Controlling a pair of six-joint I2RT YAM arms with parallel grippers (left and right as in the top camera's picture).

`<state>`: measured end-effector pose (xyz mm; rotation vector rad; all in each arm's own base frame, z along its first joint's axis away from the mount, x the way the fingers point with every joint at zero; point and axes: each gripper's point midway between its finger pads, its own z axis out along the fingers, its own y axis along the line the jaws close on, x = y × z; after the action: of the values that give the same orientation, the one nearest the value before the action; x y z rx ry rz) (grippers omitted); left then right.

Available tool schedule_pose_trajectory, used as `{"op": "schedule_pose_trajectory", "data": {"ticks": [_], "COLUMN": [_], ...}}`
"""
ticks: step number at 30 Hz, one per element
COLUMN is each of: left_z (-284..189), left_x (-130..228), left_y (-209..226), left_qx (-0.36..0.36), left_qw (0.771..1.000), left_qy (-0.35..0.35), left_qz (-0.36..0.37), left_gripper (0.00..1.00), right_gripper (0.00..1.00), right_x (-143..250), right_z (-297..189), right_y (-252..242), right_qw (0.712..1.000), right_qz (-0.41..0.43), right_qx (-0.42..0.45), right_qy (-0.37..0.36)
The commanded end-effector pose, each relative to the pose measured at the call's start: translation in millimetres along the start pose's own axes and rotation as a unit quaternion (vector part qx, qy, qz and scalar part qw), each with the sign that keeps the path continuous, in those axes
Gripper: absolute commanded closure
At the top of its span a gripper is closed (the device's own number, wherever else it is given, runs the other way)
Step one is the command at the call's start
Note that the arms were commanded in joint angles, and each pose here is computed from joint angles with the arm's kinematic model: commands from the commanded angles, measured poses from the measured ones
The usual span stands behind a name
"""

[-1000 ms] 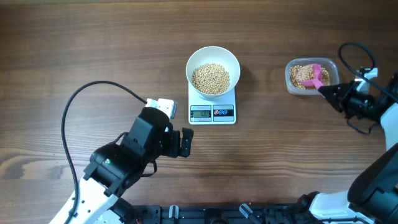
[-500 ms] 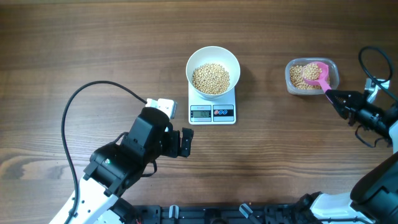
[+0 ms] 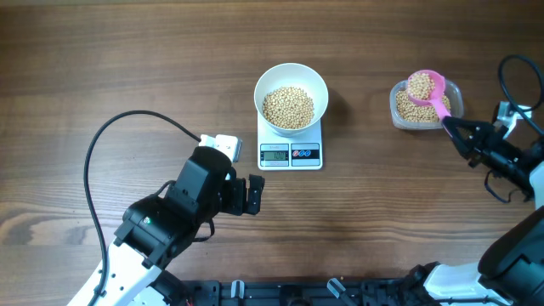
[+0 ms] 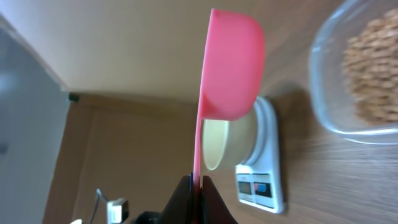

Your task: Scoop item into bowl and weigh 150g on scale

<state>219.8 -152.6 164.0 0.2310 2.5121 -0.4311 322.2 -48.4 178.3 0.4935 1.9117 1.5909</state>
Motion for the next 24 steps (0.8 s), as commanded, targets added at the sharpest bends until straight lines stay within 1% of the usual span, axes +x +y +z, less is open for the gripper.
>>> {"op": "schedule_pose_trajectory", "data": {"ticks": [1,6,11,13,19,24], "left_z": [-2.4,-2.4,-2.4,-2.4,-2.4,-2.4], "left_x": [-6.0,-6.0,-6.0,-6.0,-6.0,-6.0], "left_y": [-0.6,-0.7,-0.6,-0.6,-0.6,-0.6], "left_qx": [-0.004,-0.004,-0.004,-0.004,-0.004,-0.004], "left_qw": [1.0,1.0,1.0,1.0,1.0,1.0], "left_qy": [-0.009,-0.009,-0.009,-0.009,-0.009,-0.009], "left_qz": [0.007,0.007,0.007,0.007,0.007,0.007], "left_gripper": [0.0,0.0,0.0,0.0,0.0,0.0], "right_gripper": [0.96,0.96,0.96,0.96,0.96,0.96], "right_x": [16.1,41.4,63.1,65.8,73.7,90.0], "right_z": [23.7,57.4,93.3,110.1,148.0,172.1], "right_y": [17.3,28.1,39.7,40.0,68.8,60.3], "right_qw": [0.998,0.992,0.983,0.982,0.978,0.974], "right_qz": [0.0,0.014,-0.004,-0.022,-0.093,-0.129], "right_qx": [-0.054,-0.065,-0.058,-0.023,-0.005,0.042], "right_qy": [0.041,0.109,0.174,0.184,0.184,0.183]}}
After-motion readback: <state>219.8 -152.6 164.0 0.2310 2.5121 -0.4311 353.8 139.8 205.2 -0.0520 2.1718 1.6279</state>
